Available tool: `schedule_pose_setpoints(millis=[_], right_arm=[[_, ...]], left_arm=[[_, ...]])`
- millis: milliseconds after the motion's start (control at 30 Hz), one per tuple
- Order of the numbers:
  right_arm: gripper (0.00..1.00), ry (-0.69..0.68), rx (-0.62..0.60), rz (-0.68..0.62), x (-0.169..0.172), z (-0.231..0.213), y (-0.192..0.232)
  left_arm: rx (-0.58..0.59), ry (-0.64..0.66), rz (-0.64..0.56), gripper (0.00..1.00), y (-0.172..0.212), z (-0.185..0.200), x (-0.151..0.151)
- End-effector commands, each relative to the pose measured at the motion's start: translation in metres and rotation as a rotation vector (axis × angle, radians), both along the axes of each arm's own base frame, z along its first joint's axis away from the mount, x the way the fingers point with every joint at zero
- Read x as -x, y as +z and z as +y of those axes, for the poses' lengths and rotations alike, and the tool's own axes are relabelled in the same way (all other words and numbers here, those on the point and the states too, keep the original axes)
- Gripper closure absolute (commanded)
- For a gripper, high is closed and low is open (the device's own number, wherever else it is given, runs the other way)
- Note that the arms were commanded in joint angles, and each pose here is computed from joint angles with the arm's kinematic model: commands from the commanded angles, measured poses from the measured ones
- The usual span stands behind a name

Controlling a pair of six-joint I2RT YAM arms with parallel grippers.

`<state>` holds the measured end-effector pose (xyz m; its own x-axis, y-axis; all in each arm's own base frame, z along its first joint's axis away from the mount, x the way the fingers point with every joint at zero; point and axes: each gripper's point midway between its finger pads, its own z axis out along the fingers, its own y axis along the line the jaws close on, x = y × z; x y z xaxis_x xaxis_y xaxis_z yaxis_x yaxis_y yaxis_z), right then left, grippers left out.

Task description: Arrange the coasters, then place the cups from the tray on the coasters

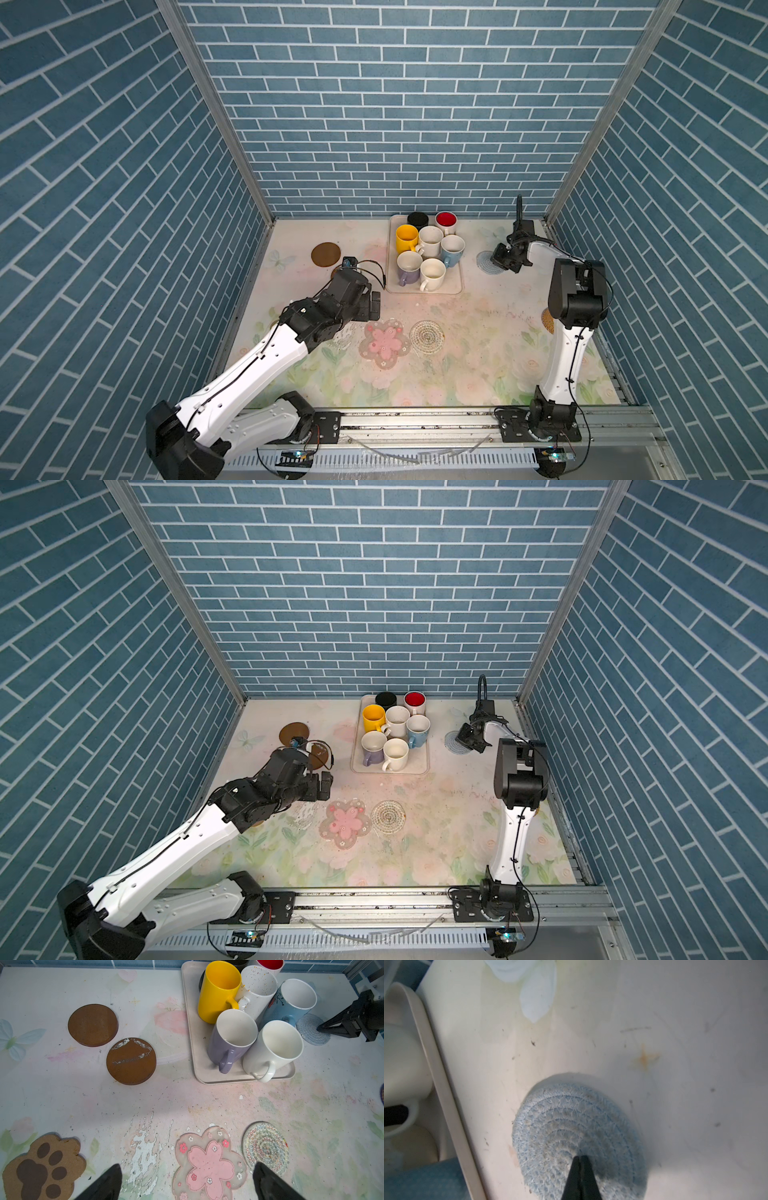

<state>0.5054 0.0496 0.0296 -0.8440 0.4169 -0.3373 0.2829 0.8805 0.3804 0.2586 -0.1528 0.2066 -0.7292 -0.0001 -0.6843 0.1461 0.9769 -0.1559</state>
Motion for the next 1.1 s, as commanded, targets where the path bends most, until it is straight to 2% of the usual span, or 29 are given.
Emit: schedule_pose_setpoints(millis=[0, 300, 600, 1067], right_arm=[[1.00, 0.022, 0.032, 0.123, 0.048, 0.004, -0.027], [1.00, 0.050, 0.069, 0.154, 0.117, 0.012, -0.028], [1.00, 0.178, 0.041, 0.210, 0.174, 0.051, -0.027], [1.00, 0.343, 0.102, 0.252, 0.267, 0.085, -0.025]], left_arm=[[-0.006, -0.002, 0.024, 0.01, -0.005, 0.007, 0.010], [0.030, -0.022, 0.030, 0.01, -0.009, 0.005, 0.018], [0.043, -0.013, 0.030, 0.01, -0.016, 0.001, 0.012], [0.082, 0.046, 0.007, 0.01, -0.019, 0.001, 0.004]])
